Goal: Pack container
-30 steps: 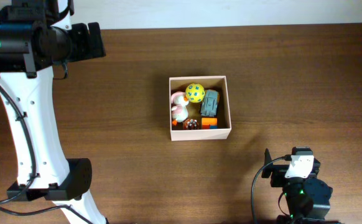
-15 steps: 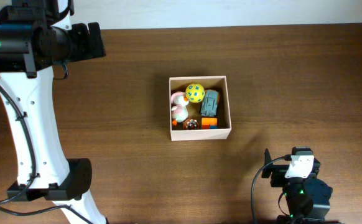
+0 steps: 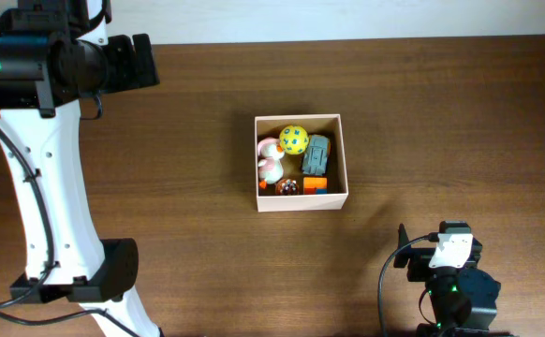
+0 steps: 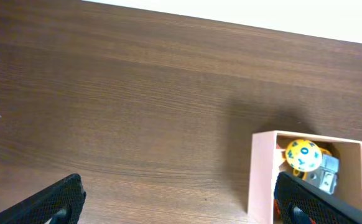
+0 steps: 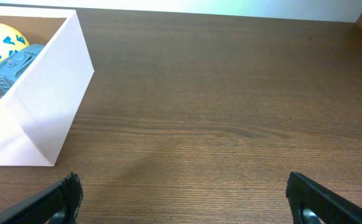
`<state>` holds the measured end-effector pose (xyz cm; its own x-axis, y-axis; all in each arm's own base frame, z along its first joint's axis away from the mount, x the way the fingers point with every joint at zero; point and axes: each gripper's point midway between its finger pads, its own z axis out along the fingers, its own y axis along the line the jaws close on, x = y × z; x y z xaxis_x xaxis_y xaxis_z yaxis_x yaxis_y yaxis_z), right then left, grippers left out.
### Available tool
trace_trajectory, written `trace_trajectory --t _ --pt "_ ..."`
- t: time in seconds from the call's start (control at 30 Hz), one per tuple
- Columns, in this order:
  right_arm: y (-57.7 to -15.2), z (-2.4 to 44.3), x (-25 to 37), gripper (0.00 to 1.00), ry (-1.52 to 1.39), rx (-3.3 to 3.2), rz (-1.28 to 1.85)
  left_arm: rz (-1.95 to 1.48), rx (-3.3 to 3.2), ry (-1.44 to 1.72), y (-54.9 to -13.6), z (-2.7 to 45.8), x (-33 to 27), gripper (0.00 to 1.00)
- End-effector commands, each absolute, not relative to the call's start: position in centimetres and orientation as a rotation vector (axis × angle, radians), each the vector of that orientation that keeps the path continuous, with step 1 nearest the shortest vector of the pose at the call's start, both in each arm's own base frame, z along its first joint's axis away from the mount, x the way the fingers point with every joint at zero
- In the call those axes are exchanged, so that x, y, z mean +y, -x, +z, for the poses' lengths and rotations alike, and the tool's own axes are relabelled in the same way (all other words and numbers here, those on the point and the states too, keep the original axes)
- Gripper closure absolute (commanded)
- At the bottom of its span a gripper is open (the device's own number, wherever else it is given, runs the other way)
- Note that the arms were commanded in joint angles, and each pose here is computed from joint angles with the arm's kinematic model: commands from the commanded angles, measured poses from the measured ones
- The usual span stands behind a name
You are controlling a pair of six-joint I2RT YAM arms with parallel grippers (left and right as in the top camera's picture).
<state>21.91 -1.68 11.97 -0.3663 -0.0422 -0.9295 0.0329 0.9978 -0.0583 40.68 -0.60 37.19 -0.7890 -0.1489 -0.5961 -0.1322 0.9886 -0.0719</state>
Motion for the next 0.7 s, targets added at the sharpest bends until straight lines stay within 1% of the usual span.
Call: trace_trajectory --t 0.0,0.07,0.17,0.33,0.43,0.67 --pt "-21.9 12.0 -1.7 0.01 0.012 1.936 -0.081 0.079 2.401 0.219 -38.6 40.1 1.2 0.01" --pt "-21.9 12.0 -1.7 0.01 0.012 1.936 -0.081 0.105 2.349 0.222 -38.4 41.0 1.7 0.01" --pt "-21.9 12.0 -1.7 0.01 0.012 1.936 -0.081 0.114 2.271 0.110 -38.2 42.2 1.3 0.01" --pt "-21.9 12.0 -1.7 0.01 0.012 1.936 -0.081 0.091 2.112 -0.142 -36.8 41.7 -0.5 0.01" --pt "-21.9 12.0 -1.7 0.01 0.012 1.936 -0.081 0.104 2.063 -0.167 -35.5 39.2 -0.5 0.01" --pt "-21.9 12.0 -1.7 0.01 0.012 1.936 -0.081 0.130 2.028 -0.147 -31.1 30.6 0.0 0.01"
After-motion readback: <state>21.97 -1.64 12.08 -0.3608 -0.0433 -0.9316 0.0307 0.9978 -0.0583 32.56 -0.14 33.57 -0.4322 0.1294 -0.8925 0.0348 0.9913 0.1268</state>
